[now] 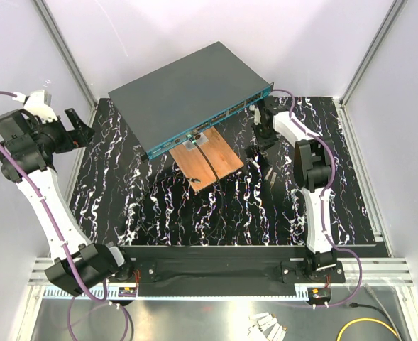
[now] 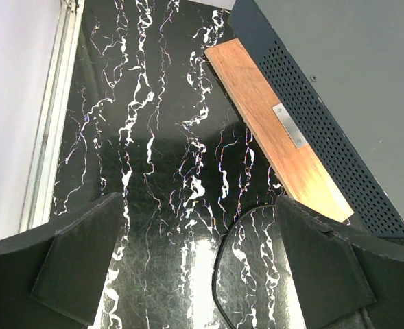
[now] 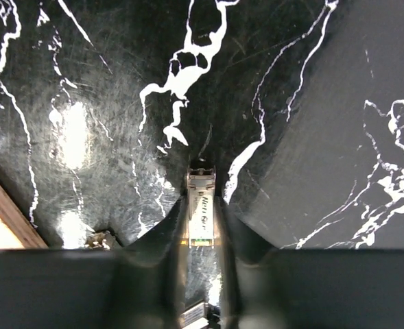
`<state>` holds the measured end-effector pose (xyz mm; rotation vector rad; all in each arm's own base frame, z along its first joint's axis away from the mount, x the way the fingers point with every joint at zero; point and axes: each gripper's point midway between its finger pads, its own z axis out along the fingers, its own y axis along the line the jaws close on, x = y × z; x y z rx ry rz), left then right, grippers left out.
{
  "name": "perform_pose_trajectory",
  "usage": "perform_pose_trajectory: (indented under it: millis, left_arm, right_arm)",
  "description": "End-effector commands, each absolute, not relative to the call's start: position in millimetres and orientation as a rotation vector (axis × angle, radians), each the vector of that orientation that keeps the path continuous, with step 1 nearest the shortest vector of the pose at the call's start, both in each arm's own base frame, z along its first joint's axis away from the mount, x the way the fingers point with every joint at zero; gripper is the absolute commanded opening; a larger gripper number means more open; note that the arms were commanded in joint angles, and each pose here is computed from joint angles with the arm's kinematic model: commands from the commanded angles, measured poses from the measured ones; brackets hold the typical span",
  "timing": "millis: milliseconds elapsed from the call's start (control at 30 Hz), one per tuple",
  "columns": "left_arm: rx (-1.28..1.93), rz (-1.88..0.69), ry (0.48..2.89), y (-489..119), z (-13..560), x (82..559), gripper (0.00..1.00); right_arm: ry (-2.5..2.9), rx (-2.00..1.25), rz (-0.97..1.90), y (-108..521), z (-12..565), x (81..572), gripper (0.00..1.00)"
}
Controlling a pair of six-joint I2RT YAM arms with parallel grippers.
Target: Insert the plug into the switch port
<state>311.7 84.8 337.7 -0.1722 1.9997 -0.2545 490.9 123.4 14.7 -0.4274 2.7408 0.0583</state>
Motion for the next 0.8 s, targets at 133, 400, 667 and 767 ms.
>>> perform_pose_trajectory:
  millis: [133,400,667,767]
  left_arm:
    - [-0.143,-0.237,1.931,82,360,316,0.99]
    - [-0.063,-0.422,1.858,50,396,313,0.99]
    - [0.118,-0.734,1.587,-16,475,283,0.99]
    - [0.201,-0.773,1.507,-38,489,271,0.99]
  right_arm:
    - [2.776,-0.478,0.002,110,33,458,0.00]
    - [2.654,-0.322,0.446,75,128,426,0.00]
    - [2.136,-0.520,1.049,117,295,377,0.00]
    - [1.933,-0.573,1.392,146,351,348,0.00]
